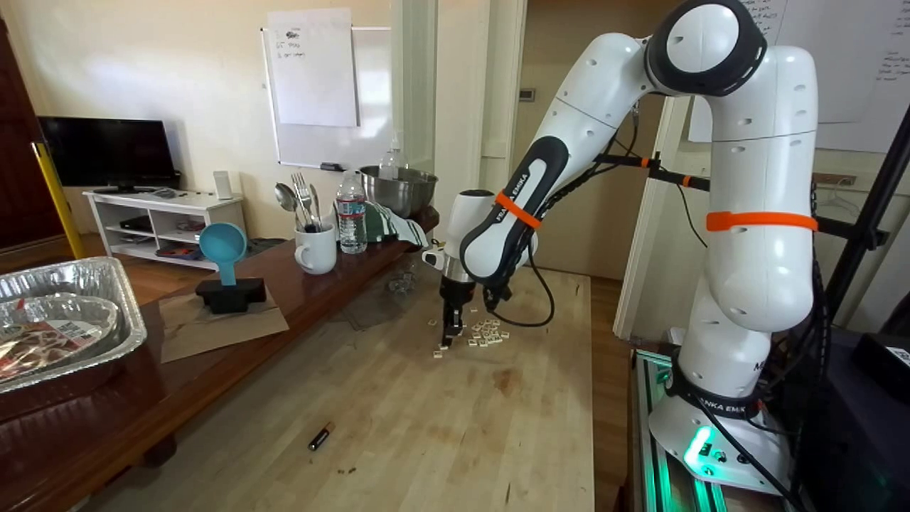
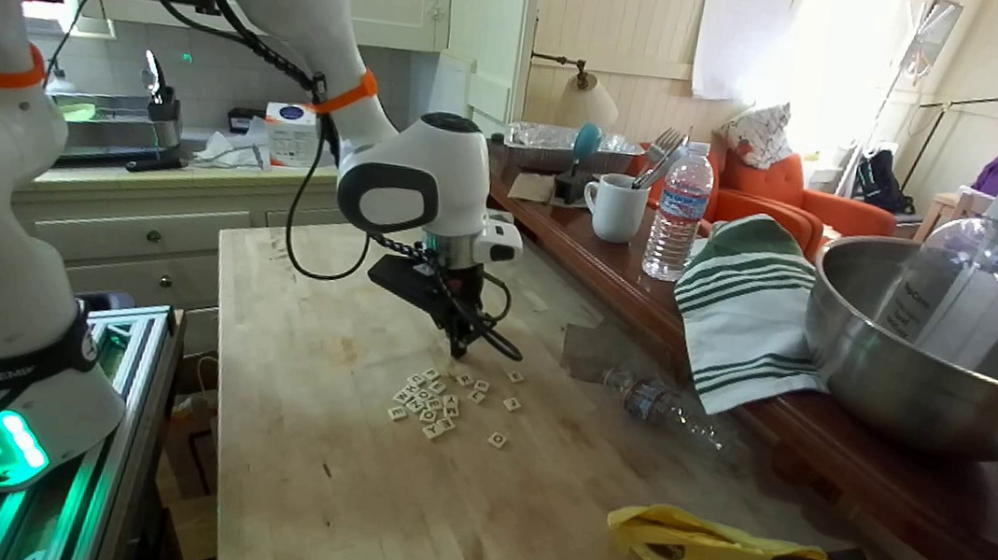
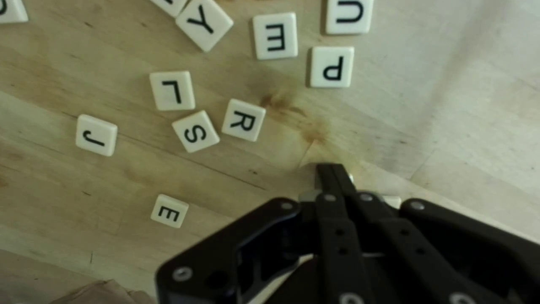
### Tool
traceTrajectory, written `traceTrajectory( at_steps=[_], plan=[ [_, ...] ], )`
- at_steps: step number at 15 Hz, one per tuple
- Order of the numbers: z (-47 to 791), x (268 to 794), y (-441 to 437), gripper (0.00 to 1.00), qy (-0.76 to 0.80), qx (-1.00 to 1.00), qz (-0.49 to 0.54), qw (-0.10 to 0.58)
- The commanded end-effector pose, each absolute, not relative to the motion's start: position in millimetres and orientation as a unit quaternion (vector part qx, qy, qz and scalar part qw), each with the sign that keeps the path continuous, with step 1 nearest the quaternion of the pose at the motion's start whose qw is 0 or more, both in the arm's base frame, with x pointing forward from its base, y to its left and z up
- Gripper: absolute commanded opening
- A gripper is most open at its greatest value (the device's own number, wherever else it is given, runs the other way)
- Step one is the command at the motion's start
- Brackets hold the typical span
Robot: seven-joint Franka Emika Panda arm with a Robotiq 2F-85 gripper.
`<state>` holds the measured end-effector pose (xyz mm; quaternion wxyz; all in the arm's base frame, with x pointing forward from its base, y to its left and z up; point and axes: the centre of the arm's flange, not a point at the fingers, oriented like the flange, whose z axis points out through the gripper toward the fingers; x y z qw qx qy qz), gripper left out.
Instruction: Arrange four letter blocks in one line
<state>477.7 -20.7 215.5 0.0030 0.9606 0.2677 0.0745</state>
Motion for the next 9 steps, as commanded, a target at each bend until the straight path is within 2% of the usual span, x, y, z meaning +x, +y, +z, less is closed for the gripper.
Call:
traceTrajectory(
  at_steps=[1, 9],
  plan=[
    [206.9, 484.0, -15.9, 0.0, 0.246, 0.967, 0.06, -0.014],
    [206.6, 484.2, -8.9, 0.0, 0.219, 0.974, 0.056, -0.022]
  ],
)
